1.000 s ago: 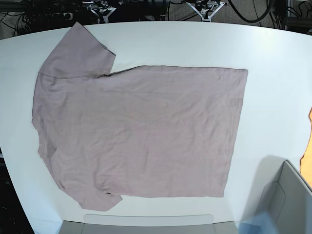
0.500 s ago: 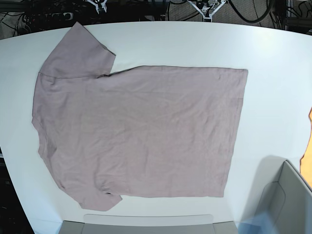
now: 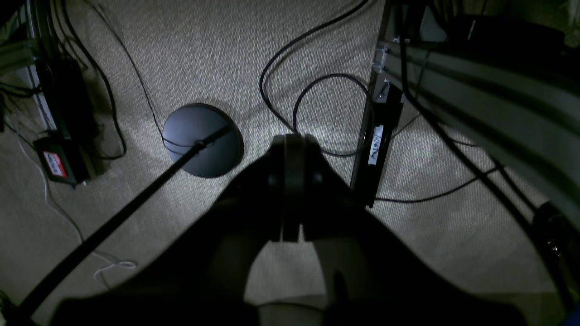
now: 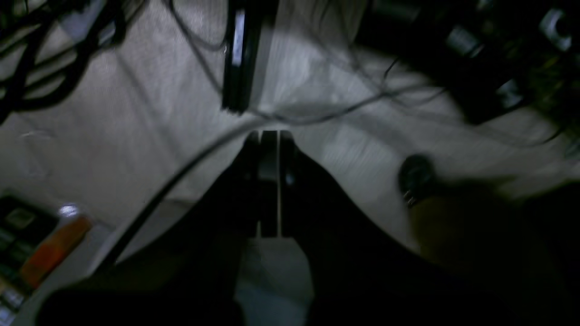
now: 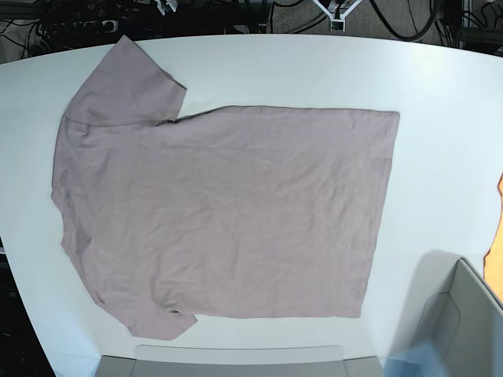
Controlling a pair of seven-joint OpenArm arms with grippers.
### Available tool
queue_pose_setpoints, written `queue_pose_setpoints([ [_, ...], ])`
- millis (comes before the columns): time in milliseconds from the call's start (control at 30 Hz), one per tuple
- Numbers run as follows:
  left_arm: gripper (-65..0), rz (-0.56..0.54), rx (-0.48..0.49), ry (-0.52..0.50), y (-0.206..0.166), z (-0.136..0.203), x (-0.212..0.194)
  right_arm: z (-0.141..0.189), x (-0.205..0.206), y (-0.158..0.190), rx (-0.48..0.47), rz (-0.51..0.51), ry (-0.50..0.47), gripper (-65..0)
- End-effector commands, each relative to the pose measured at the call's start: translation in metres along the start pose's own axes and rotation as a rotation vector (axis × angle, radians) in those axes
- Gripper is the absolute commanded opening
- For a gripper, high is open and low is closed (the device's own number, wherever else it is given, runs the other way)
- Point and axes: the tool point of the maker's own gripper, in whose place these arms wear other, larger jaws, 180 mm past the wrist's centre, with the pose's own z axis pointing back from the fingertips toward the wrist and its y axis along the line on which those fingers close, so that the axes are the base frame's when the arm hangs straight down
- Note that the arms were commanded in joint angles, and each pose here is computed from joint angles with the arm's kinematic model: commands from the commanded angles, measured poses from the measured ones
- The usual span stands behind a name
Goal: Fold the T-shirt properly
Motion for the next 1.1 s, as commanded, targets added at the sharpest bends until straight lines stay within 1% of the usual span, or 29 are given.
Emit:
queue_pose_setpoints([
  [0, -64.9, -0.001, 0.010, 0.016, 0.006, 0.002, -0.012, 0.005, -0.013, -0.004, -0.003, 0.004, 0.009, -65.0],
  [100, -64.9, -0.010, 0.029, 0.022, 0.019, 0.007, -0.024, 0.014, -0.014, -0.011, -0.023, 0.037, -0.023, -65.0],
  [200, -64.9, -0.015, 0.041, 0.034, 0.028, 0.012, -0.040, 0.021, -0.024, -0.009, -0.024, 0.056, -0.031, -65.0],
  [367, -64.9, 0.059, 0.108, 0.072, 0.059, 0.025, -0.072, 0.035, -0.044, -0.009, -0.031, 0.088, -0.033, -65.0],
  [433, -64.9, 0.085, 0.138, 0.070, 0.073, 0.033, -0.076, 0.045, -0.043, -0.008, -0.030, 0.073, -0.069, -65.0],
  [533, -64.9, 0.108, 0.183, 0.056, 0.095, 0.053, -0.082, 0.067, -0.038, -0.012, -0.027, 0.024, -0.144, -65.0],
  [600, -64.9, 0.101, 0.196, 0.039, 0.103, 0.066, -0.081, 0.079, -0.036, -0.012, -0.023, 0.010, -0.161, -65.0],
  [733, -64.9, 0.070, 0.209, 0.022, 0.112, 0.094, -0.083, 0.105, -0.030, -0.008, -0.008, 0.027, -0.197, -65.0],
  [900, -65.0, 0.060, 0.215, 0.011, 0.113, 0.125, -0.088, 0.130, -0.029, 0.006, 0.016, 0.092, -0.226, -65.0],
  [967, -65.0, 0.051, 0.218, -0.011, 0.115, 0.138, -0.081, 0.141, -0.024, 0.010, 0.021, 0.115, -0.248, -65.0],
  [1067, -65.0, 0.033, 0.223, -0.059, 0.118, 0.158, -0.065, 0.161, -0.002, 0.003, -0.008, 0.136, -0.316, -65.0],
])
